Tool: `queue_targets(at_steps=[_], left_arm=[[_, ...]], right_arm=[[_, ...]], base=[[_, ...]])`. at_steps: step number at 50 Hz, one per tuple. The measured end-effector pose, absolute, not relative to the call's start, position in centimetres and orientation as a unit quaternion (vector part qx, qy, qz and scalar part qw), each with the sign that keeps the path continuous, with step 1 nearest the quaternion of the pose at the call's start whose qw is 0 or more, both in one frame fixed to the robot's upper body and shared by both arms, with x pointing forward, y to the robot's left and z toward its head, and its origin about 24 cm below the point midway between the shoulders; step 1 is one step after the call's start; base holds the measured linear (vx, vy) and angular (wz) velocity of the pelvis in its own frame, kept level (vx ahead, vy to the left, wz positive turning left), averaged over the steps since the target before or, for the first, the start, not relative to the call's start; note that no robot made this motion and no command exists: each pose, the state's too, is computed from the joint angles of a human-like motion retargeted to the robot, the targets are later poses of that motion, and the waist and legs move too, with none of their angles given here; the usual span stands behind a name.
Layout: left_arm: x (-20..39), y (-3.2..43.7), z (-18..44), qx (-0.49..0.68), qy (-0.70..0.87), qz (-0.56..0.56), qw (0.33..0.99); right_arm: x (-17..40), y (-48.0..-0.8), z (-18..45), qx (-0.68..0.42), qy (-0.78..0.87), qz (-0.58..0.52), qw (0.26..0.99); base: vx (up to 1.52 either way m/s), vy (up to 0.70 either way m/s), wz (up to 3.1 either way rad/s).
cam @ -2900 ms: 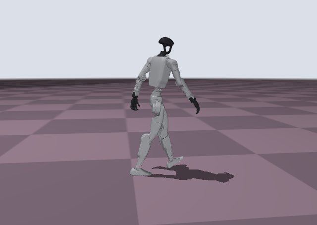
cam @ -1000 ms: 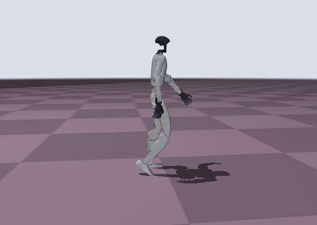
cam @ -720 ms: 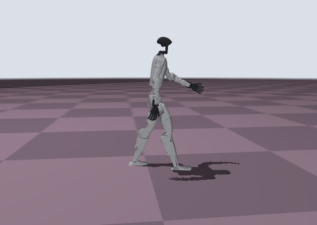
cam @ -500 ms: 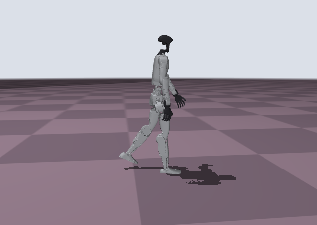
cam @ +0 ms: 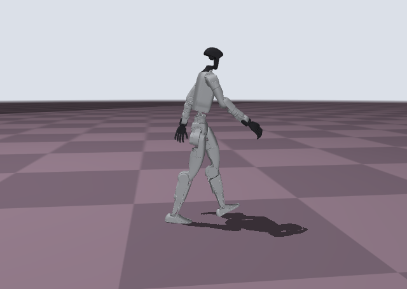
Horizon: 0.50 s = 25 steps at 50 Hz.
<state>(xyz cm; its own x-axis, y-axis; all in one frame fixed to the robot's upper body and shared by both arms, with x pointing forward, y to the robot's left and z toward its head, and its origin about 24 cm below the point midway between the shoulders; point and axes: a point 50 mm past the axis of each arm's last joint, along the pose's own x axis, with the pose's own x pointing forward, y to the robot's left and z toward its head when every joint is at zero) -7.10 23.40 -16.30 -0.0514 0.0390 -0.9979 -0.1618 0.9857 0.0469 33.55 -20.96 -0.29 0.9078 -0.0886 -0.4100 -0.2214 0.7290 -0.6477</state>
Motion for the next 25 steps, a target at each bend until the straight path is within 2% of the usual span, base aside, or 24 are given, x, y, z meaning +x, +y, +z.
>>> queue_targets(at_steps=[6,12,18,25], left_arm=[[-2.5,23.6,-16.6,-0.034,0.677,0.029,0.735],[4.3,24.9,-16.5,0.048,0.643,-0.005,0.764],[16.2,25.6,-13.5,0.122,0.546,0.024,0.828],[31.4,23.1,-3.1,0.089,0.295,0.021,0.951]], right_arm=[[30.0,-20.4,-4.6,-0.388,0.28,0.093,0.873],[20.7,-20.8,-12.0,-0.325,0.429,0.167,0.826],[10.5,-22.7,-16.0,-0.271,0.579,0.177,0.749],[3.5,-24.6,-16.8,-0.222,0.668,0.148,0.695]], base=[[0.71,0.18,0.0],[0.77,0.23,0.27],[0.65,0.19,0.75],[0.56,0.08,1.03]])
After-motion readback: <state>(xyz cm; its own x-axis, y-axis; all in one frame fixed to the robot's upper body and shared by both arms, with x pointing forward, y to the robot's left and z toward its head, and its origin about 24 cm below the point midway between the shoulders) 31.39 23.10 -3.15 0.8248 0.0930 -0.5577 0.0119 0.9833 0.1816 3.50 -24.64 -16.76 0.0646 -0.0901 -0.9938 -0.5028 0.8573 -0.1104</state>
